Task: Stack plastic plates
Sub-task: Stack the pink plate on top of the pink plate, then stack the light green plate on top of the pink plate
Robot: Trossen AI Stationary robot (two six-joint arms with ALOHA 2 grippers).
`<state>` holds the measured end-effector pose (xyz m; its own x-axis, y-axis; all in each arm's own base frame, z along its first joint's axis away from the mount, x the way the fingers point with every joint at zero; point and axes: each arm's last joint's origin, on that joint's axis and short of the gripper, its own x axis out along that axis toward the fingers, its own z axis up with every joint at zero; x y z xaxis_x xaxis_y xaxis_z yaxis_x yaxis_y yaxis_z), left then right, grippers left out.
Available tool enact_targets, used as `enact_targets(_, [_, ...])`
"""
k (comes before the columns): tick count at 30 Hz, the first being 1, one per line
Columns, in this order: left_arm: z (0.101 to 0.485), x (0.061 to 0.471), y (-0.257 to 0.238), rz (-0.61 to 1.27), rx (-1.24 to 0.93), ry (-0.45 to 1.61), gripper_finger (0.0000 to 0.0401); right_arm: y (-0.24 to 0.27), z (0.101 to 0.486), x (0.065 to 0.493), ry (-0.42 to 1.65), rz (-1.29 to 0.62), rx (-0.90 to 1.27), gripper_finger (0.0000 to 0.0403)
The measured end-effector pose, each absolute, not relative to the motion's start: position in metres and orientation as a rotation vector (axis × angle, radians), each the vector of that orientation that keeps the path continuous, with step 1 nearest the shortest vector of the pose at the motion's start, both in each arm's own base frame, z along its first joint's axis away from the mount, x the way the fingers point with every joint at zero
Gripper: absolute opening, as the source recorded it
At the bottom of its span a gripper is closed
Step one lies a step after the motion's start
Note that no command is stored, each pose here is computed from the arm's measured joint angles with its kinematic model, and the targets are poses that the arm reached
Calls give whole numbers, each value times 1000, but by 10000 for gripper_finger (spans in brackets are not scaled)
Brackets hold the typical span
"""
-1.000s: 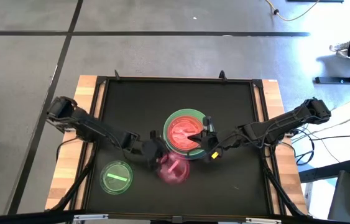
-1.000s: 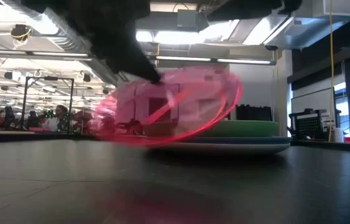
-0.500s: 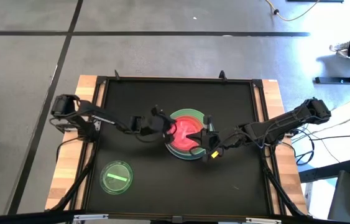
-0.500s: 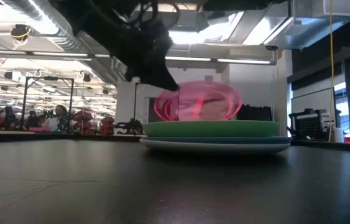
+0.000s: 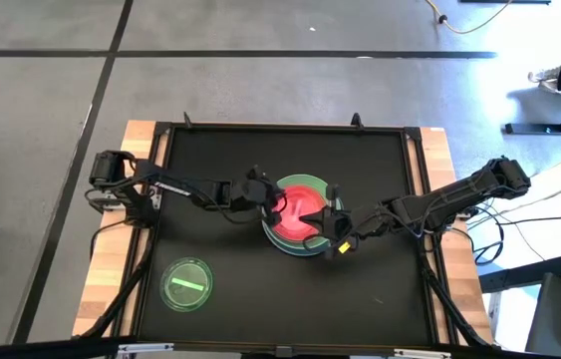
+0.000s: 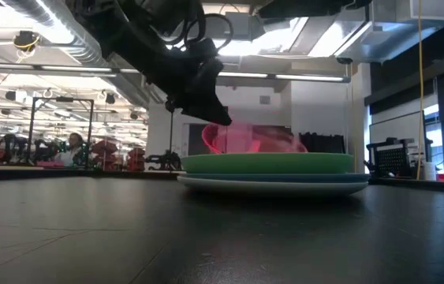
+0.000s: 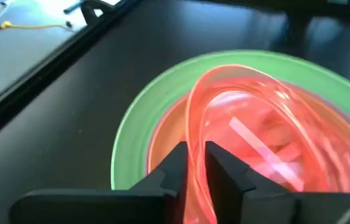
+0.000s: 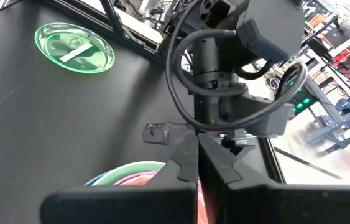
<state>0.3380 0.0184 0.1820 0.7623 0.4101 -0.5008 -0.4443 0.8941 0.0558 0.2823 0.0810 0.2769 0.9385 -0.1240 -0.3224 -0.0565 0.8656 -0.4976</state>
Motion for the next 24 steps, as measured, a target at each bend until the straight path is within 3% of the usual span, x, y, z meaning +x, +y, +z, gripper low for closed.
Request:
enact_targets(7, [194, 320, 6, 316, -82, 660, 98, 81, 277, 282, 356, -36, -527, 1])
enact_targets(15, [224, 273, -25, 226, -118, 821, 100, 81, 275, 282, 372, -30, -546, 1])
enact_targets(24, [223, 229, -62, 85, -122, 1119, 99, 81, 274, 282, 381, -24, -571, 1])
